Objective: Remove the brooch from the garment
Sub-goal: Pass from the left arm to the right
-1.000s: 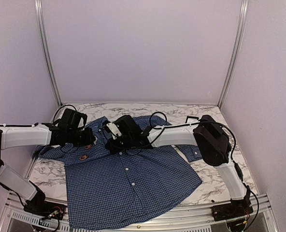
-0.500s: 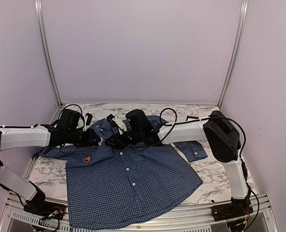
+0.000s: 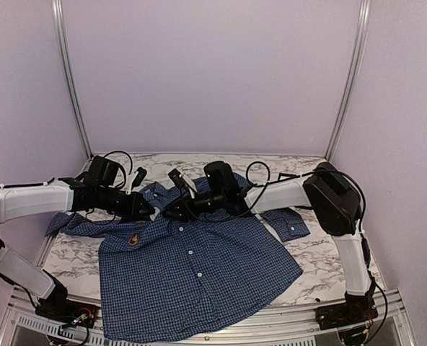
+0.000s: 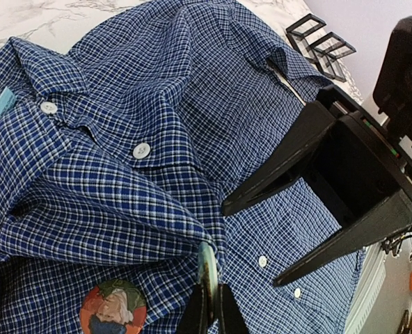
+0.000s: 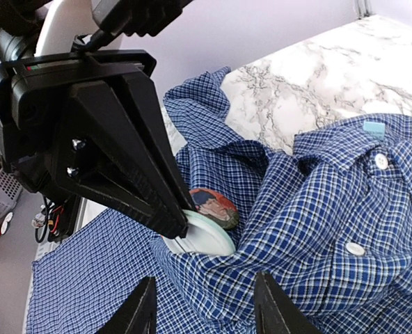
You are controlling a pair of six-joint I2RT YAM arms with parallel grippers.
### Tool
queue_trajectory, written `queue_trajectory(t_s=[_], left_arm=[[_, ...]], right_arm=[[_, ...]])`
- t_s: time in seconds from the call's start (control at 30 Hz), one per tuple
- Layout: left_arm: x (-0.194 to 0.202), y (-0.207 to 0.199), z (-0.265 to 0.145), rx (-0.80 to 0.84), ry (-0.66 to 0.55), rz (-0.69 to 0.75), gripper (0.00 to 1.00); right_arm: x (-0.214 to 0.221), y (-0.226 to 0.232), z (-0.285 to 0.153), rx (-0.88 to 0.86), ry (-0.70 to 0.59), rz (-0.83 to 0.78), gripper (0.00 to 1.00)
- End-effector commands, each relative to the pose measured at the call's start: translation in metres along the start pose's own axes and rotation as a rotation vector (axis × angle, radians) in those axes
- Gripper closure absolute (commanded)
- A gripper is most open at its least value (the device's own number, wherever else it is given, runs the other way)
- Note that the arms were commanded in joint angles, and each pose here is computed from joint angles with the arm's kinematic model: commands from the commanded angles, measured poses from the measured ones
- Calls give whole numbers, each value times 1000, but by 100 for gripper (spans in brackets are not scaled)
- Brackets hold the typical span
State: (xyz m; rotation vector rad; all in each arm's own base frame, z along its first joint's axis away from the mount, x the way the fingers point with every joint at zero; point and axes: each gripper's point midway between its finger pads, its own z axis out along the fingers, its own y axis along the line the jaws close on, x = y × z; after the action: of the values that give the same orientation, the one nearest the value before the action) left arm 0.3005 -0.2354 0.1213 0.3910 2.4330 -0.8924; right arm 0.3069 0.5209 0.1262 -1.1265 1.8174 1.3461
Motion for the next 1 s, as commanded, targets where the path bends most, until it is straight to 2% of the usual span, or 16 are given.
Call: queue_trajectory(t_s=[0.0,0.57,0.97], left_arm=[[-3,-19,-11,70,22,86,100],[-5,-42,-14,196,45,152,100],[-9,-48,-14,226,42,167,100]], right_arm=[[-16,16,-11,-125,-47,-69,55],[-1,29,-5,-273,-13,-96,62],[4,22,2,-273,-4,-61,65]])
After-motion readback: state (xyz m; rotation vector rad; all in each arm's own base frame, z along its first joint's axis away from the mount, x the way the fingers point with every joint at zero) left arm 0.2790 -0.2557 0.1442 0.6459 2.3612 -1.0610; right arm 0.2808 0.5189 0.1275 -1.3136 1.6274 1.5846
